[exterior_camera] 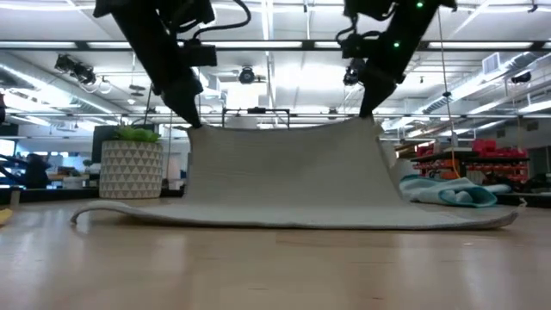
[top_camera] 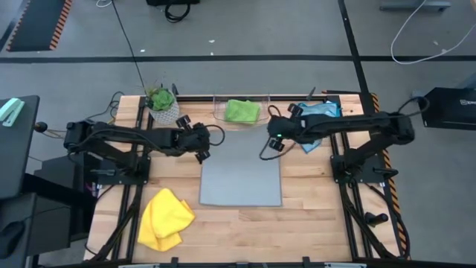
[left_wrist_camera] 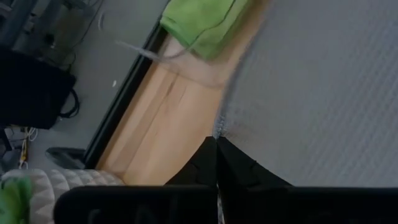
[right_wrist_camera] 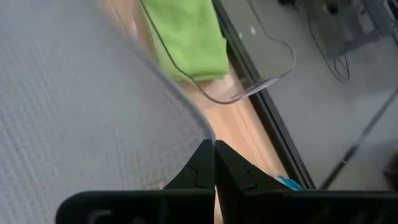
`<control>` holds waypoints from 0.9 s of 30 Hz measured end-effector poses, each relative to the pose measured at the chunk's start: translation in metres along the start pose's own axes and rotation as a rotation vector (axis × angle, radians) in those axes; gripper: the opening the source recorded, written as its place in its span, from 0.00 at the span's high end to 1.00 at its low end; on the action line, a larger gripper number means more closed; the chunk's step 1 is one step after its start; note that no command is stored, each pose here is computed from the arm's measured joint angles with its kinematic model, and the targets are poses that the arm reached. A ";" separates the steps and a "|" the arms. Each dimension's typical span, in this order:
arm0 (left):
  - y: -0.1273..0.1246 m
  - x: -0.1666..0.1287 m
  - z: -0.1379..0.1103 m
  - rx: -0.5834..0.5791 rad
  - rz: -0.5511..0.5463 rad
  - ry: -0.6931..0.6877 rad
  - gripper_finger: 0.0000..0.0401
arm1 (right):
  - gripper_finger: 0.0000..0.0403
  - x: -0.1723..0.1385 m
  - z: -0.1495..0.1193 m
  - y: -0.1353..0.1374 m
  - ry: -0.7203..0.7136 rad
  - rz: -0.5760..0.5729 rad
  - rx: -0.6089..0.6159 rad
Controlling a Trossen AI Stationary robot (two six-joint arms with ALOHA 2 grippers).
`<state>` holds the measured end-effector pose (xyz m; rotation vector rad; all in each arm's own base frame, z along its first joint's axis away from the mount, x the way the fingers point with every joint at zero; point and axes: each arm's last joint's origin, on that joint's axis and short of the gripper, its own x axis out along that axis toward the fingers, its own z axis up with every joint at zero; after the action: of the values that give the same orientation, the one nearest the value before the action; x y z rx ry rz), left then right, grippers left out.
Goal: Fold microfiber towels
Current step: Fold the gray microfiber cloth
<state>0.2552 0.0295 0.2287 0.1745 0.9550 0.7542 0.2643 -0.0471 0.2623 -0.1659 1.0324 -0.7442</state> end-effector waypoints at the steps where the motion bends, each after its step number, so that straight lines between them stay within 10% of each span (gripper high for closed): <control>1: -0.002 0.001 0.000 0.001 -0.003 -0.002 0.99 | 0.99 0.001 0.003 0.001 0.031 -0.004 -0.019; 20: -0.008 0.002 0.004 -0.040 0.008 -0.042 0.99 | 0.99 0.013 0.038 0.034 0.377 -0.088 -0.129; 27: -0.013 -0.003 0.003 -0.018 0.009 -0.052 0.99 | 0.99 0.029 0.044 0.028 0.288 -0.075 -0.106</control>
<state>0.2631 0.0184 0.2260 0.1819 0.8987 0.7625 0.3226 -0.0539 0.2514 -0.1939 1.3468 -0.7968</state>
